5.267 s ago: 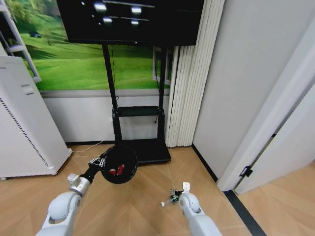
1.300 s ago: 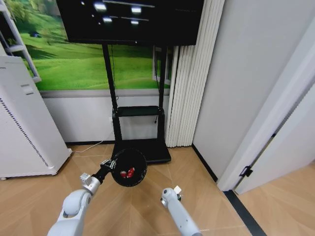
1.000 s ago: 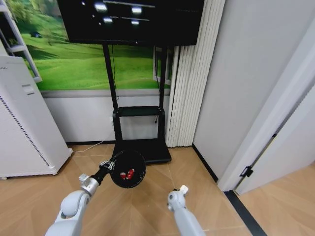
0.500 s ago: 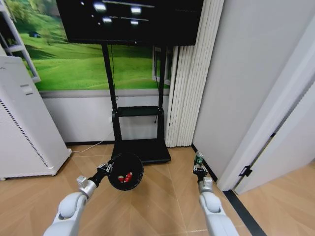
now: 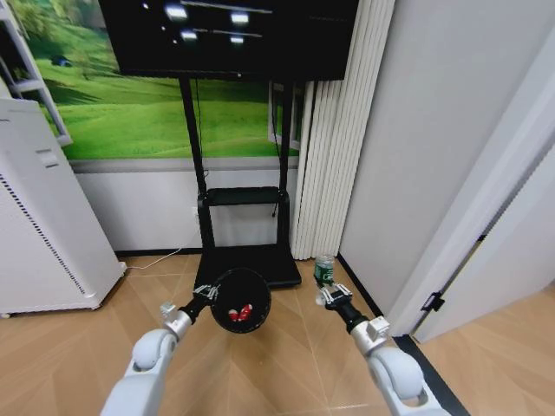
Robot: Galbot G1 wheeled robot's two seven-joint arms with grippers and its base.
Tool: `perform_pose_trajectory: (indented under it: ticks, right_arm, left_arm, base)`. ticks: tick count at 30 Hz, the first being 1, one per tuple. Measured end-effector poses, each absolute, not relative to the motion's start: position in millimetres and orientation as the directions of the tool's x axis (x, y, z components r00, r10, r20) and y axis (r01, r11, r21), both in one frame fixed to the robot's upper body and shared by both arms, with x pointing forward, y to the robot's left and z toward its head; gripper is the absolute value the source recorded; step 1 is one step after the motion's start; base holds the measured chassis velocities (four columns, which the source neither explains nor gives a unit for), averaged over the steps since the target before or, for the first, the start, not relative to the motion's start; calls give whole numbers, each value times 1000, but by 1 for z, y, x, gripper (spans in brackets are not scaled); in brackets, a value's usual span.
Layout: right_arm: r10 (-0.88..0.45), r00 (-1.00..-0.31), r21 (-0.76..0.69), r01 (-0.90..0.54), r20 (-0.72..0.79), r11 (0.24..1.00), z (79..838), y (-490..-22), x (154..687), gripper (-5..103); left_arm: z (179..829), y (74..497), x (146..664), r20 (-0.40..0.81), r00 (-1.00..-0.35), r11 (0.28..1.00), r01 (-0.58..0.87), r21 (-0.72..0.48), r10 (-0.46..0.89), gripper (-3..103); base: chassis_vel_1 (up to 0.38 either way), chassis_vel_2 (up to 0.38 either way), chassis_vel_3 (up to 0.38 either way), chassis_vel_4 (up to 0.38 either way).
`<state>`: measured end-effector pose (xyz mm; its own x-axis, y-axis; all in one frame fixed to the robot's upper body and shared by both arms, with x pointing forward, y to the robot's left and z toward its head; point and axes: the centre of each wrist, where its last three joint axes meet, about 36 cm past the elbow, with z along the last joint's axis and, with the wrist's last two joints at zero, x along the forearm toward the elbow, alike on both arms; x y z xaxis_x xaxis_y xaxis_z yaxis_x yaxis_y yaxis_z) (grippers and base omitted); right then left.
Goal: Pick up the trash bin and place the garbage on the floor into it.
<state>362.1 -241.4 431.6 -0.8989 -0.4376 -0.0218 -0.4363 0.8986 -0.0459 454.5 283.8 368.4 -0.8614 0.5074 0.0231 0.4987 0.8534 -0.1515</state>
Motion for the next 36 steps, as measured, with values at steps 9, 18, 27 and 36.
perform_pose_trajectory:
  ticks: [9,18,27,36]
  right_arm:
    - [-476,-879,20,-476,24,879,431,-189,375,24]
    - [-486,-869,122,-474,99,872,443,-162,360,33]
    - [-486,-863,109,-474,138,873,442,-149,355,65]
    - [-407,-907,99,-397,108,912,444,-150,376,99]
  left_arm:
    - [359,252,455,26,-835,825,538,-176,550,7]
    - [355,241,456,22,-829,817,546,-184,559,7]
    - [355,237,456,13,-826,814,552,-182,563,7]
    - [361,256,450,12,-834,824,542,-165,551,7]
  base:
    - [0,0,0,0]
    - [0,0,0,0]
    - [0,0,0,0]
    - [0,0,0,0]
